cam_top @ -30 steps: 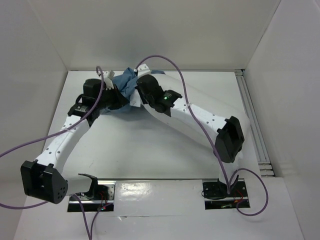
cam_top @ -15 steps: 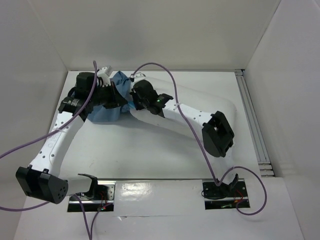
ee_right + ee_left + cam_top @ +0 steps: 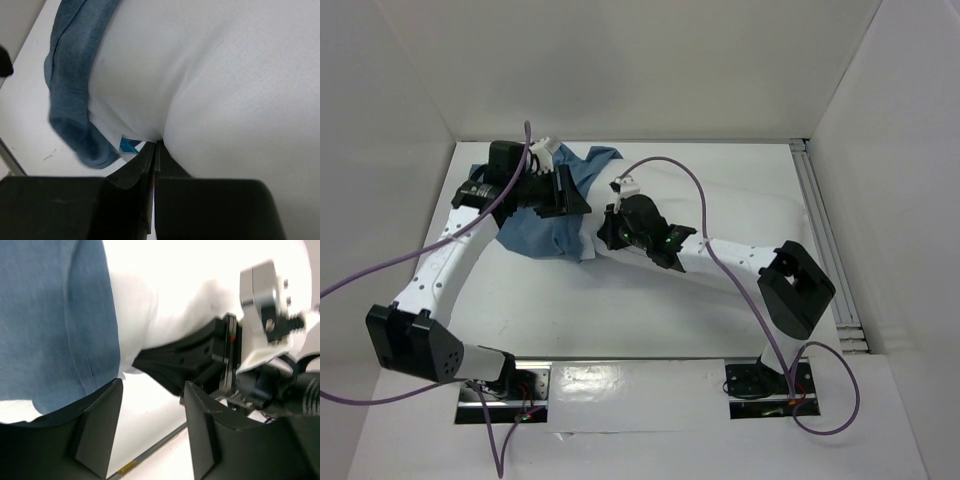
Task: Put the pillow into the pillowcase
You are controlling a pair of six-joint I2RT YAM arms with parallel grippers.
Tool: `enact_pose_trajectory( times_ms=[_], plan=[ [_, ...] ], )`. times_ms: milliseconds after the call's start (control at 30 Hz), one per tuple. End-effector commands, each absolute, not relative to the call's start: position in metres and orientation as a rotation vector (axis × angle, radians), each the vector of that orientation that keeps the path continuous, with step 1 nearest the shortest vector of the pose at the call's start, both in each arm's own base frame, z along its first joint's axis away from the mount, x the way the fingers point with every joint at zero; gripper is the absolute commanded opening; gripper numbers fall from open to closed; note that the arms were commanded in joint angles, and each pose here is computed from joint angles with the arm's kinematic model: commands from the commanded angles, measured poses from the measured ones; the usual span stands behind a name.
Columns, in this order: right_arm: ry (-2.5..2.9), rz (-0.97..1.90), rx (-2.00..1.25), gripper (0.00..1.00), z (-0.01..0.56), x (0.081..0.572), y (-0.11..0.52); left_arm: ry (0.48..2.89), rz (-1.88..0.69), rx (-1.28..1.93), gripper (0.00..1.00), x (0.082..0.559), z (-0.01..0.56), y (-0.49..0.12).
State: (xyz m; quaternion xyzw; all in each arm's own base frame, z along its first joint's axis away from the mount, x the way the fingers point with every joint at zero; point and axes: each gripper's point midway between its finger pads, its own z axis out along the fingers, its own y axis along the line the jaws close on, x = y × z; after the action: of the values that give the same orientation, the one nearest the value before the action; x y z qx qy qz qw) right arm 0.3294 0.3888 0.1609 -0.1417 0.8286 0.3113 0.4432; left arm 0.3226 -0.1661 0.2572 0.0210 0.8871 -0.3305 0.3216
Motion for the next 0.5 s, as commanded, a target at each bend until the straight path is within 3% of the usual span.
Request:
enact_pose_trajectory(
  times_ms=[0,100,133,200,233,400,467],
  plan=[
    [1.985,0.837,-0.290,0.00,0.179,0.333,0.397,2.328,-0.830,0.138,0.65,0.328,0.273,-0.164],
    [1.983,0.840,-0.306,0.00,0.179,0.332,0.398,2.287,-0.749,0.125,0.58,0.336,0.285,-0.155],
    [1.992,0.835,-0.308,0.00,0.177,0.331,0.397,2.288,-0.713,0.107,0.40,0.339,0.283,-0.150],
    [1.989,0.828,-0.318,0.00,0.176,0.332,0.396,2.254,-0.707,0.093,0.27,0.345,0.291,-0.150],
    [1.998,0.823,-0.320,0.00,0.174,0.331,0.396,2.275,-0.678,0.059,0.26,0.351,0.283,-0.147],
    [2.001,0.813,-0.350,0.00,0.175,0.328,0.394,2.270,-0.560,-0.036,0.66,0.388,0.274,-0.136],
    [1.989,0.812,-0.356,0.00,0.179,0.328,0.393,2.272,-0.528,-0.068,0.69,0.400,0.273,-0.133]
  ],
)
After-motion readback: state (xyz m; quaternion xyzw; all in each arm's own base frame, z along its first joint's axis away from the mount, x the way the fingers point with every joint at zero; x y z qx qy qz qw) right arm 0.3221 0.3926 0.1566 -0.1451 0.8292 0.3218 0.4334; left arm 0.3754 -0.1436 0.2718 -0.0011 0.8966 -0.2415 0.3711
